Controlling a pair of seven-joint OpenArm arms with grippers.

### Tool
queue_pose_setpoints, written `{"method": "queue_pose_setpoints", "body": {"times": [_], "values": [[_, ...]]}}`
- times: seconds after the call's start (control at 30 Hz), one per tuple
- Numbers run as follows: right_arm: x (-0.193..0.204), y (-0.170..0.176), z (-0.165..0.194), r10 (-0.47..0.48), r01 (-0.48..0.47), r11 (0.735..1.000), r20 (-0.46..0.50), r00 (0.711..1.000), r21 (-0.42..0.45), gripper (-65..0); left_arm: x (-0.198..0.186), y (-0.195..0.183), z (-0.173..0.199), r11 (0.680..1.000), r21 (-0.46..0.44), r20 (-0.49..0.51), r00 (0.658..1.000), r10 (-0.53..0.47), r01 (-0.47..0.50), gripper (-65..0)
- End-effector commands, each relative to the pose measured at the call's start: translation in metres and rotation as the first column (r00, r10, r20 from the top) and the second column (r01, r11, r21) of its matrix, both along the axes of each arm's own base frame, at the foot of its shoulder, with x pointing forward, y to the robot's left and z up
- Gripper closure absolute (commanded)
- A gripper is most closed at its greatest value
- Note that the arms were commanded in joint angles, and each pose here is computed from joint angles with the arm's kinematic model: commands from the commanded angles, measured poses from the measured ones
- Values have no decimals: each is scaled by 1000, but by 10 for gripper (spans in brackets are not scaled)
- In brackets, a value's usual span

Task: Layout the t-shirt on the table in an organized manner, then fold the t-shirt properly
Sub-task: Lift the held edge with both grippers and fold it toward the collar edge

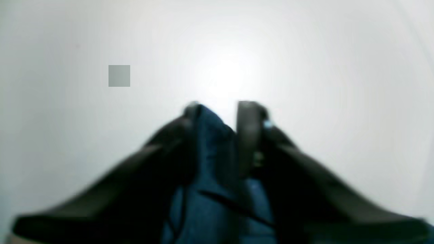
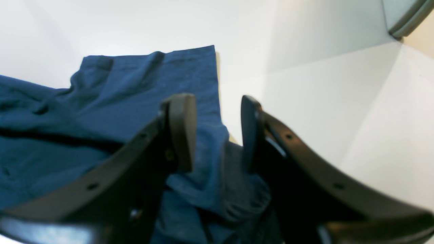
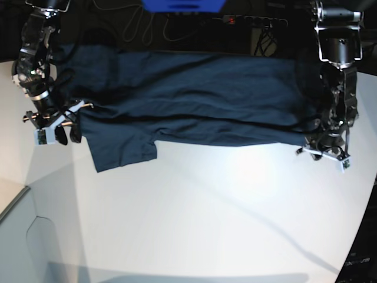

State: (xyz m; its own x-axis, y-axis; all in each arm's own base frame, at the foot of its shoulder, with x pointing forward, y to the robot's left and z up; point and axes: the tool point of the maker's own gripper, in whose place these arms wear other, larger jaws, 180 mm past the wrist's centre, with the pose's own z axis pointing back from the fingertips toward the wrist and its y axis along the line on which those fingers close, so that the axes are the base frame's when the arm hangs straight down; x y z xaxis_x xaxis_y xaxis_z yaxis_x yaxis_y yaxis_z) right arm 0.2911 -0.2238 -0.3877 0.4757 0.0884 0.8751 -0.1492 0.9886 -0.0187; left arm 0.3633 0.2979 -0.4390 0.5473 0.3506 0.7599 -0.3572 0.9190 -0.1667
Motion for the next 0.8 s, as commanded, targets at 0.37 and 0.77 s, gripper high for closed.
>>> {"method": "queue_pose_setpoints", "body": {"times": [0.37, 0.77], "values": [[45, -3, 29, 6, -7, 1000, 81, 997, 9, -230, 11, 8, 20, 1000, 14, 46, 999, 4, -4, 0], [91, -11, -22, -7, 23, 997, -195, 981, 80, -354, 11, 31, 45, 997, 9, 124, 990, 73, -75, 0]]}}
